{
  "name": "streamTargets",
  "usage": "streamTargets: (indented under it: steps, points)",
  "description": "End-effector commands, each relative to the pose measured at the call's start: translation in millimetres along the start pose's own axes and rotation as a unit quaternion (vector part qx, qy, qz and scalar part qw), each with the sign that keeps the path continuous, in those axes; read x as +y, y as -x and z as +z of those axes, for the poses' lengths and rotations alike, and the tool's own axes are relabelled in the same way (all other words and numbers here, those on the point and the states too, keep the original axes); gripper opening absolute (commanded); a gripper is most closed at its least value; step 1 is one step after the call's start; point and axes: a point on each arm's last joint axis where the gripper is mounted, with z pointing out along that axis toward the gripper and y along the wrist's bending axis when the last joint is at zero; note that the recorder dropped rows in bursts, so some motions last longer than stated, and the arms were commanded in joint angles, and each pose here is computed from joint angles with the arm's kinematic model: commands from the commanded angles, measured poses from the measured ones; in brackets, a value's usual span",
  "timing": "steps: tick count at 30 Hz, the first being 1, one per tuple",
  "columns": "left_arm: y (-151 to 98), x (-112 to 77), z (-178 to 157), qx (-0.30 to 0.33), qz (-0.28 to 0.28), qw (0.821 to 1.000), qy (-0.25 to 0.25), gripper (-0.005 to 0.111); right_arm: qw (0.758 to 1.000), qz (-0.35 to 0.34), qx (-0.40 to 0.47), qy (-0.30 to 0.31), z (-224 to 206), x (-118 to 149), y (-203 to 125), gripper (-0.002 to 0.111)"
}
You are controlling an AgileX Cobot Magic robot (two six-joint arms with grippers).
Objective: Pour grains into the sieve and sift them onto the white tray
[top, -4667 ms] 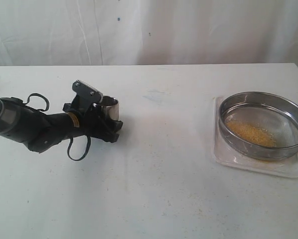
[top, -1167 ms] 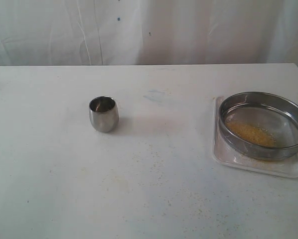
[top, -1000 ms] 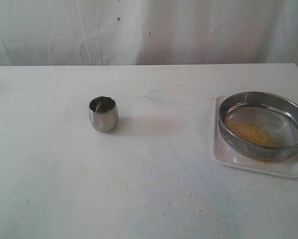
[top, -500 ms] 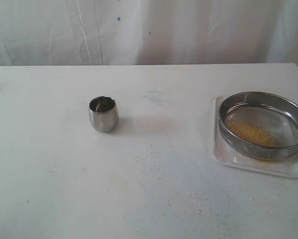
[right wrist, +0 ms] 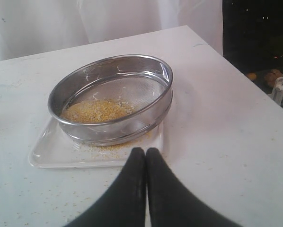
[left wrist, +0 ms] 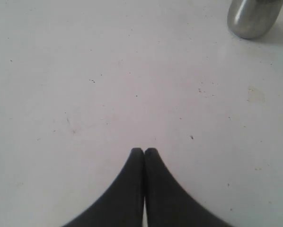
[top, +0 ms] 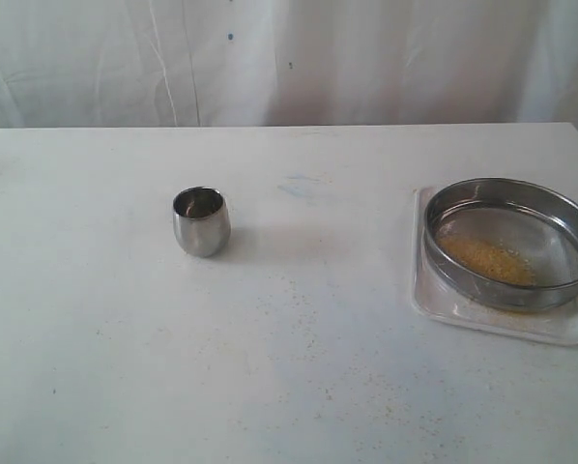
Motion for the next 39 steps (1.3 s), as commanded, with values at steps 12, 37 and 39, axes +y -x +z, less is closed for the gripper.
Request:
streamTargets:
  steps: [12,37,39]
  points:
    - [18.6,-0.5,-1.6,-0.112,0.000,0.994,-0.005,0.000,0.998,-0.039,-0.055,-0.004,-0.6,-0.3,9.5,0.000]
    - [26.5,-0.7,-3.7,-0.156,0.000,0.988,-0.006,0.000,0.973,-0.144,-0.179,-0.029,9.8,24.0,236.4,0.000]
    - [26.5,-0.7,-3.7,-0.156,0.000,0.988,-0.006,0.000,0.979,-0.188,-0.049,-0.065,56.0,16.2,218.4,0.000]
